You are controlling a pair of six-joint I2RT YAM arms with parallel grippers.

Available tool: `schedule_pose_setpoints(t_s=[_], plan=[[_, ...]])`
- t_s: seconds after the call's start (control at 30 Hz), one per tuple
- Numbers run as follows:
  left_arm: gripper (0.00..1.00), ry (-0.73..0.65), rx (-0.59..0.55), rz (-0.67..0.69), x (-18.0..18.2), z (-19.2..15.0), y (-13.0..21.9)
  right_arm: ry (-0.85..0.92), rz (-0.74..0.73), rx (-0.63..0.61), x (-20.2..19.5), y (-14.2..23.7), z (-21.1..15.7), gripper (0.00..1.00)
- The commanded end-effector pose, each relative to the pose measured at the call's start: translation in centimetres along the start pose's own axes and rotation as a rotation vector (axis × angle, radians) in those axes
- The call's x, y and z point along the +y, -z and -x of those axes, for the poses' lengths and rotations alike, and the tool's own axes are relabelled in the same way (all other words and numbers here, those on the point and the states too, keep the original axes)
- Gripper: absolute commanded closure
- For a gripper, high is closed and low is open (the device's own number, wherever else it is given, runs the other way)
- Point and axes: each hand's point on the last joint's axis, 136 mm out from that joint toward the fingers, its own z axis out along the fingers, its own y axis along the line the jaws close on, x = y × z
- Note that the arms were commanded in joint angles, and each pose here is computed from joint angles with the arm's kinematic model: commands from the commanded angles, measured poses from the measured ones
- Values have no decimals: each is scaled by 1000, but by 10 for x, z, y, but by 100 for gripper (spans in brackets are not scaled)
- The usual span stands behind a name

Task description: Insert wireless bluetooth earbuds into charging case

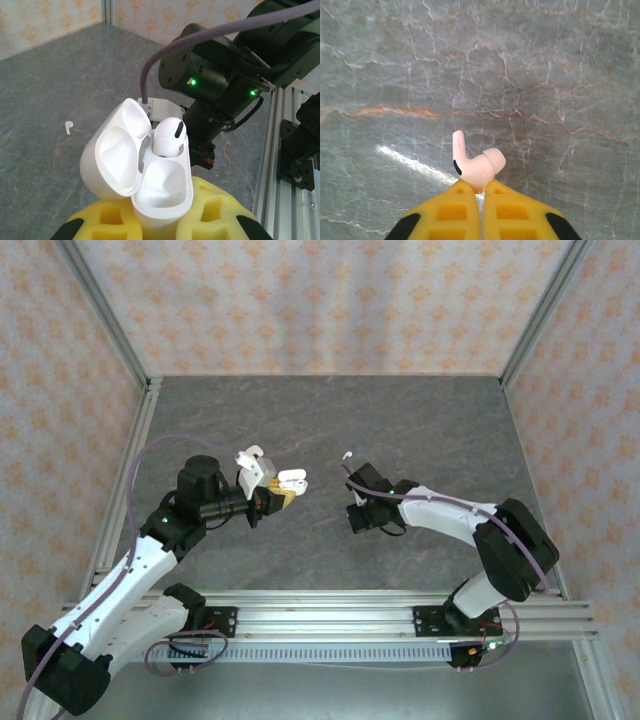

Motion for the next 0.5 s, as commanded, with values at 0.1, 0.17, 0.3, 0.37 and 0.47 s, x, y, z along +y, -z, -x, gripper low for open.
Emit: schedule_pose_setpoints(t_s=[0.1, 0.17, 0.3, 0.37, 0.47], plan=[[100, -34, -21, 17, 0, 7, 5, -78, 81, 32, 3, 15, 11, 98], [100, -34, -18, 13, -1, 6, 5, -129, 146, 53, 8, 19, 14, 98], [100, -43, -10, 11, -1, 4, 5, -190, 225, 96, 16, 33, 19, 100], [100, -49, -8, 6, -1, 3, 3, -213, 253, 112, 21, 42, 21, 100], [100, -63, -4, -9, -2, 2, 1, -238, 273, 154, 27, 60, 21, 100]])
